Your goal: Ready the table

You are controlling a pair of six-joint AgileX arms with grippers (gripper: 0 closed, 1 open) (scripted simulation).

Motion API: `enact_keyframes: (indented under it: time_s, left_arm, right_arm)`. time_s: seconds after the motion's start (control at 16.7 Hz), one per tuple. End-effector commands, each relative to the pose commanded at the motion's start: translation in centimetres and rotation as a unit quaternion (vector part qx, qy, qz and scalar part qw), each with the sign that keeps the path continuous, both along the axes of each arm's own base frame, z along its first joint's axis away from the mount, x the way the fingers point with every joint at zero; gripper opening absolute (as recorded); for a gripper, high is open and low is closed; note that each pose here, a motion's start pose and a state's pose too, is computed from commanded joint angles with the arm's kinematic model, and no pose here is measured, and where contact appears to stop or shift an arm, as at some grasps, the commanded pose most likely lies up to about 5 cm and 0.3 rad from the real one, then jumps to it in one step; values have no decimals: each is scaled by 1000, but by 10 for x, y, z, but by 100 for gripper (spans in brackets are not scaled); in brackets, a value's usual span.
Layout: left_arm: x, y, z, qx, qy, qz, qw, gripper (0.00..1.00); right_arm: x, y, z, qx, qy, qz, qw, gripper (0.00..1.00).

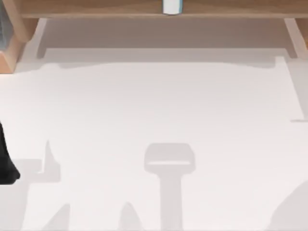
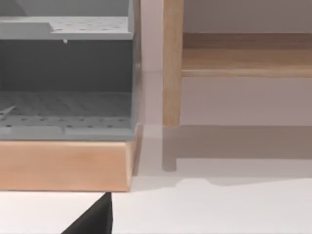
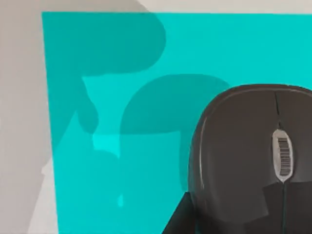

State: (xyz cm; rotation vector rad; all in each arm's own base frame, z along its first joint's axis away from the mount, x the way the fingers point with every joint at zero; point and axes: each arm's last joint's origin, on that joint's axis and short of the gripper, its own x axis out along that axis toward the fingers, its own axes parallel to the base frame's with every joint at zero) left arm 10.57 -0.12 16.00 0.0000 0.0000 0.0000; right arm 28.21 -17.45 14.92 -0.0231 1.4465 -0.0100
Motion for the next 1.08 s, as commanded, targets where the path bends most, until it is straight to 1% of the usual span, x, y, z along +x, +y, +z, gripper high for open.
enact_keyframes:
  time_s: [0.12, 0.36, 1.08]
  left_arm:
    - [0, 0, 0, 0, 0, 0, 1000, 100]
    - [0, 0, 0, 0, 0, 0, 1000, 100]
    - [0, 0, 0, 0, 0, 0, 1000, 100]
  right_arm:
    - [-1, 3, -7, 11, 11, 5, 1000, 0]
    - [-1, 3, -7, 11, 11, 5, 1000, 0]
    - [-1, 3, -7, 11, 11, 5, 1000, 90]
